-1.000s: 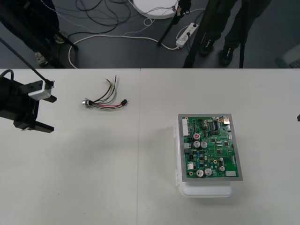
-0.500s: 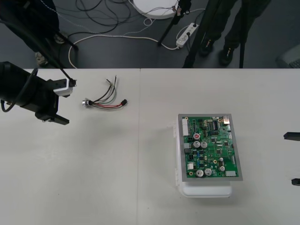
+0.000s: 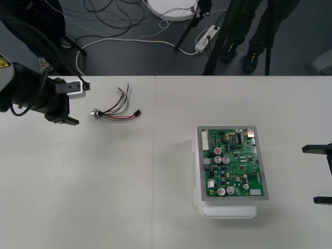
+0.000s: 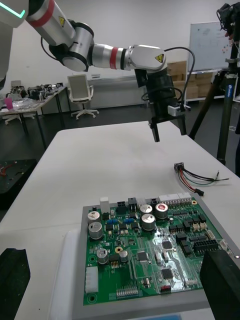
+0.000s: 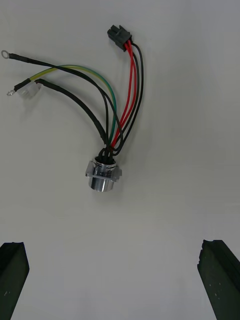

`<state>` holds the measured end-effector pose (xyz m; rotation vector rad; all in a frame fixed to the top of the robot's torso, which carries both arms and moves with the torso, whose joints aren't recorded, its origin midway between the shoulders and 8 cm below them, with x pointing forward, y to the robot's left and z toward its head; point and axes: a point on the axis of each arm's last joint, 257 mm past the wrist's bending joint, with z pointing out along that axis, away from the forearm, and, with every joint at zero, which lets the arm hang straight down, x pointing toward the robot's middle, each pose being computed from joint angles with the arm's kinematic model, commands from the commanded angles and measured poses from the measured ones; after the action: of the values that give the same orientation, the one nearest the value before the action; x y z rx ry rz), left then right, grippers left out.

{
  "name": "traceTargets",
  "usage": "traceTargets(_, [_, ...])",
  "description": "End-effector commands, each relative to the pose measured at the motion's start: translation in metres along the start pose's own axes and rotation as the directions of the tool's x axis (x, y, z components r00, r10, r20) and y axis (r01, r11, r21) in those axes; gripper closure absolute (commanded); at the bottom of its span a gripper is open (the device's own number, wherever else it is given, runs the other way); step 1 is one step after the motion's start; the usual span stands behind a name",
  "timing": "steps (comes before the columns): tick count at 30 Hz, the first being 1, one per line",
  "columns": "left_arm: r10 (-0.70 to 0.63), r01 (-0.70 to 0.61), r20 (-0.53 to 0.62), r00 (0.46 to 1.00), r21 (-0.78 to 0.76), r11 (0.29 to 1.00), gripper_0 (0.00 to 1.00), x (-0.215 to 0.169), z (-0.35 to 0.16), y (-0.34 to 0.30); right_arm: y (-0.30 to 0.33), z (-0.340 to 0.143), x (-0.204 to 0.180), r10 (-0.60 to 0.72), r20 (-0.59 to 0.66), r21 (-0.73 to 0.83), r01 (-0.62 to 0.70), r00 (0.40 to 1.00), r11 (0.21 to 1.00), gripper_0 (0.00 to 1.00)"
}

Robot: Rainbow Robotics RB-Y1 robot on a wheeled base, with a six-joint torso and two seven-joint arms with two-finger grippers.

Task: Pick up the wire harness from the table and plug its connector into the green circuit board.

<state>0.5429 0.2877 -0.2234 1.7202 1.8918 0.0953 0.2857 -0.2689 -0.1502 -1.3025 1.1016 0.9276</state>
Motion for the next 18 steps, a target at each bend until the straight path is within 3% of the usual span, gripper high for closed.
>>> traceTargets(1, [0.098,-0.106,-0.06,0.993,-0.148,0.983,0.0,-0.002,-0.015,0.052,-0.006,-0.01,-0.012,-0.061,-0.002,-0.024,0.061,0.998,0.998,0.0])
traceTargets(18, [0.187,-0.202,-0.086,0.979,-0.222,0.954,0.0,0.0,0.034,0.05,-0.018,-0.009,-0.004,-0.134,-0.001,-0.009,0.134,0.991,0.991,0.0])
